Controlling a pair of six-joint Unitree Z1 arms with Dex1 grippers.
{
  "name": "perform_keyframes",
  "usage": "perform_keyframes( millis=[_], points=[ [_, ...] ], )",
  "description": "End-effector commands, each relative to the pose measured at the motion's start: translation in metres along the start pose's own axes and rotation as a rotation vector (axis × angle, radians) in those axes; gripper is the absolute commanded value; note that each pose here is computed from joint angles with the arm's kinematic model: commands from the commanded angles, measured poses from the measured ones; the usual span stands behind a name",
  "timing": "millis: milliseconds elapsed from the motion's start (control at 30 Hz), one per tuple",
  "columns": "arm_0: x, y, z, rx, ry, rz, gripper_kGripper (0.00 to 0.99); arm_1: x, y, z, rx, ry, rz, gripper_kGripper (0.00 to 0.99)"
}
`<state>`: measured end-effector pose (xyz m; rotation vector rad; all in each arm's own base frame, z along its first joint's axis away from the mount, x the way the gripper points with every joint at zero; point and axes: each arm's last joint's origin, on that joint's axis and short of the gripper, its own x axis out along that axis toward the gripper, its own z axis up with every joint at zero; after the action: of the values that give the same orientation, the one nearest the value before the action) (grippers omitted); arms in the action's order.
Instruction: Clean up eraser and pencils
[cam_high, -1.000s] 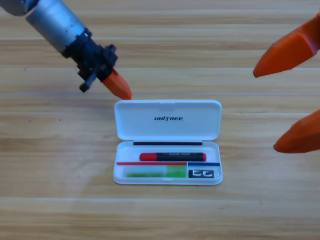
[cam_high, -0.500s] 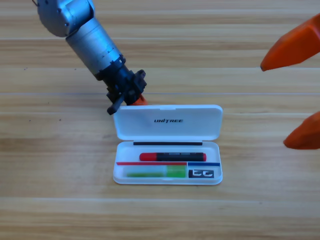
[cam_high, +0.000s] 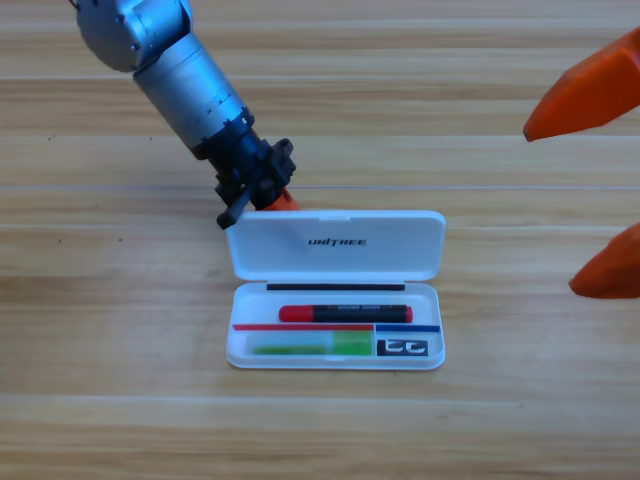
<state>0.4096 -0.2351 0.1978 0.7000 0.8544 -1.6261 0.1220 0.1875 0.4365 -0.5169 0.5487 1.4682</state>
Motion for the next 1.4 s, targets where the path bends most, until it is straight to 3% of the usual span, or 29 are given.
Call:
perform_keyframes(
  millis=[33, 233, 700, 1400],
  points=[
    [-0.007, -0.024, 0.025, 0.018, 0.014, -0.019, 0.0, -0.003, 0.001, -0.007, 0.015, -0.014, 0.0, 0.99],
    [-0.017, -0.042, 0.038, 0.034, 0.019, -0.02, 0.0, -0.003, 0.001, -0.007, 0.016, -0.015, 0.002, 0.99],
    [0.025, -0.063, 0.044, 0.063, 0.061, -0.102, 0.0, -0.001, 0.0, -0.008, 0.018, -0.01, 0.007, 0.99],
    [0.066, -0.061, 0.016, 0.07, 0.097, -0.137, 0.0, 0.008, 0.001, -0.007, 0.012, 0.01, 0.034, 0.99]
  ],
)
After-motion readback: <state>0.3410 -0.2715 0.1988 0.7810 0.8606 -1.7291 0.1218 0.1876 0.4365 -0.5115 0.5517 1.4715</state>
